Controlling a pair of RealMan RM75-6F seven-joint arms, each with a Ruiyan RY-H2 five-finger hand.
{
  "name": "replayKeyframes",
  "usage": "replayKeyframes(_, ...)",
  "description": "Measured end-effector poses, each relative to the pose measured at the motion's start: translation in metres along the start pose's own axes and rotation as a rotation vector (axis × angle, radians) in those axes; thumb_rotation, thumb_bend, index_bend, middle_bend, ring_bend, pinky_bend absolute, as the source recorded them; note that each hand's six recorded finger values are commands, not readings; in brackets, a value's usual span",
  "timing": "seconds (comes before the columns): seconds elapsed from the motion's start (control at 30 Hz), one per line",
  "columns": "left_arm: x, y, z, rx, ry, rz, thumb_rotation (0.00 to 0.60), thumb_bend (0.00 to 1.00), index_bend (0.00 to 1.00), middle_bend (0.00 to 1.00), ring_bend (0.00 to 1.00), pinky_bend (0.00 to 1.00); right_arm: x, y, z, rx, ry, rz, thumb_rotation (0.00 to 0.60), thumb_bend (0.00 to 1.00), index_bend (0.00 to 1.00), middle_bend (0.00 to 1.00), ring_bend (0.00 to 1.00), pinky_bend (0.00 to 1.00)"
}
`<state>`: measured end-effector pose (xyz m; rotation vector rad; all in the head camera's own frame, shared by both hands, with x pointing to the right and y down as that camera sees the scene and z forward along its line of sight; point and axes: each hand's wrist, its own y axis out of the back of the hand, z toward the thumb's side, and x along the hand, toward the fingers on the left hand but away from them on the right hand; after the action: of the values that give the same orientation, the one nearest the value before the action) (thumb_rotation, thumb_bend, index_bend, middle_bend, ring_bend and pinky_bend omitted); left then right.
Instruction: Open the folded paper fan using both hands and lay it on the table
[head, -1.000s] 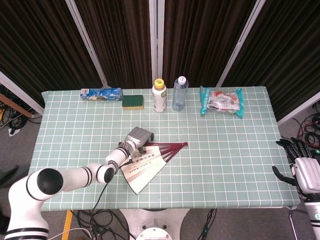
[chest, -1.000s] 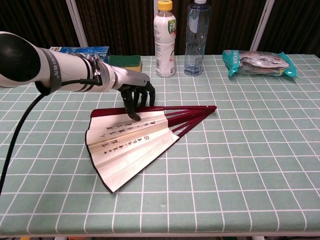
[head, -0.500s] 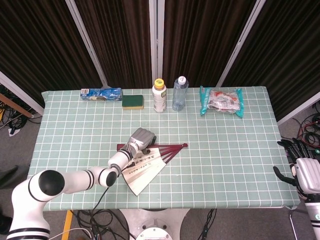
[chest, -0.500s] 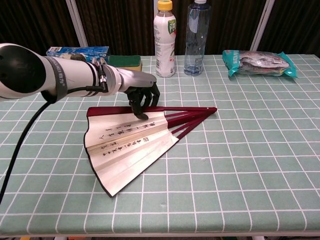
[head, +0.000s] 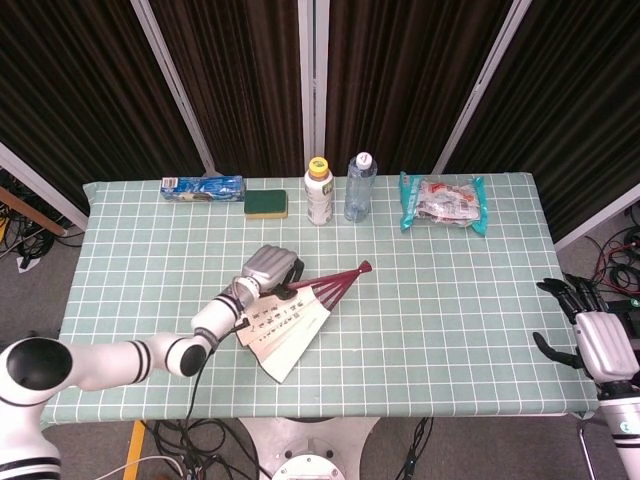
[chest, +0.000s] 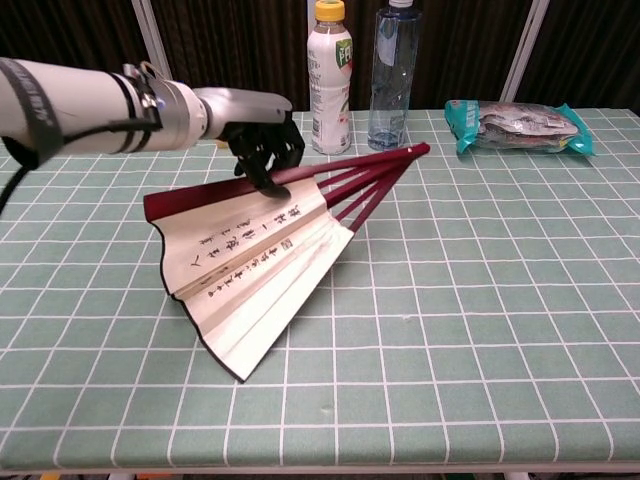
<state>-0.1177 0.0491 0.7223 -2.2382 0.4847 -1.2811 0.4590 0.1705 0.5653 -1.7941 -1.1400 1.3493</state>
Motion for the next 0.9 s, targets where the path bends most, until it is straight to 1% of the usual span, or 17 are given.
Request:
replayKeyframes(0.13, -0.027, 0.023, -0.011, -0.140, -0.019, 0.064, 0.600, 0.31, 0.67, 0.69, 0.66, 0.64, -0.009, -0.011, 0.013, -0.053, 0.045, 0.073, 0.600, 0.22, 0.18, 0.15, 0.00, 0.00)
replayKeyframes(0.23, -0.047, 0.038, -0.019, -0.240, -0.038, 0.117, 0.600, 0.32, 0.66, 0.68, 0.66, 0.64, -0.017, -0.022, 0.026, -0.114, 0.081, 0.142, 0.600, 0.22, 0.18, 0.15, 0.00, 0.00)
replayKeyframes(0.37, -0.073, 0.055, -0.028, -0.364, -0.073, 0.193, 0.600, 0.32, 0.66, 0.69, 0.66, 0.64, -0.030, -0.035, 0.046, -0.223, 0.126, 0.255, 0.600, 0.23, 0.18, 0.15, 0.00, 0.00)
replayKeyframes(0.43, -0.087, 0.065, -0.030, -0.414, -0.104, 0.237, 0.600, 0.32, 0.66, 0.69, 0.66, 0.64, -0.038, -0.040, 0.057, -0.275, 0.147, 0.301, 0.600, 0.24, 0.18, 0.16, 0.00, 0.00)
replayKeyframes(0.53, -0.105, 0.078, -0.028, -0.440, -0.157, 0.303, 0.600, 0.32, 0.66, 0.69, 0.66, 0.64, -0.053, -0.049, 0.079, -0.364, 0.179, 0.380, 0.600, 0.26, 0.19, 0.18, 0.00, 0.01)
replayKeyframes(0.67, -0.127, 0.095, -0.019, -0.435, -0.235, 0.383, 0.600, 0.32, 0.66, 0.68, 0.66, 0.64, -0.077, -0.058, 0.115, -0.467, 0.216, 0.480, 0.600, 0.28, 0.19, 0.18, 0.00, 0.01)
replayKeyframes(0.73, -0.137, 0.102, -0.012, -0.437, -0.275, 0.417, 0.600, 0.32, 0.66, 0.68, 0.66, 0.64, -0.089, -0.062, 0.130, -0.497, 0.228, 0.505, 0.600, 0.29, 0.19, 0.18, 0.00, 0.01)
replayKeyframes(0.77, -0.140, 0.105, -0.009, -0.439, -0.289, 0.426, 0.600, 0.32, 0.66, 0.68, 0.66, 0.64, -0.099, -0.065, 0.142, -0.518, 0.239, 0.519, 0.600, 0.29, 0.19, 0.18, 0.00, 0.01)
replayKeyframes(0.9, -0.149, 0.112, 0.002, -0.442, -0.332, 0.449, 0.600, 0.32, 0.66, 0.68, 0.66, 0.64, -0.119, -0.076, 0.171, -0.577, 0.263, 0.545, 0.600, 0.30, 0.19, 0.18, 0.00, 0.01)
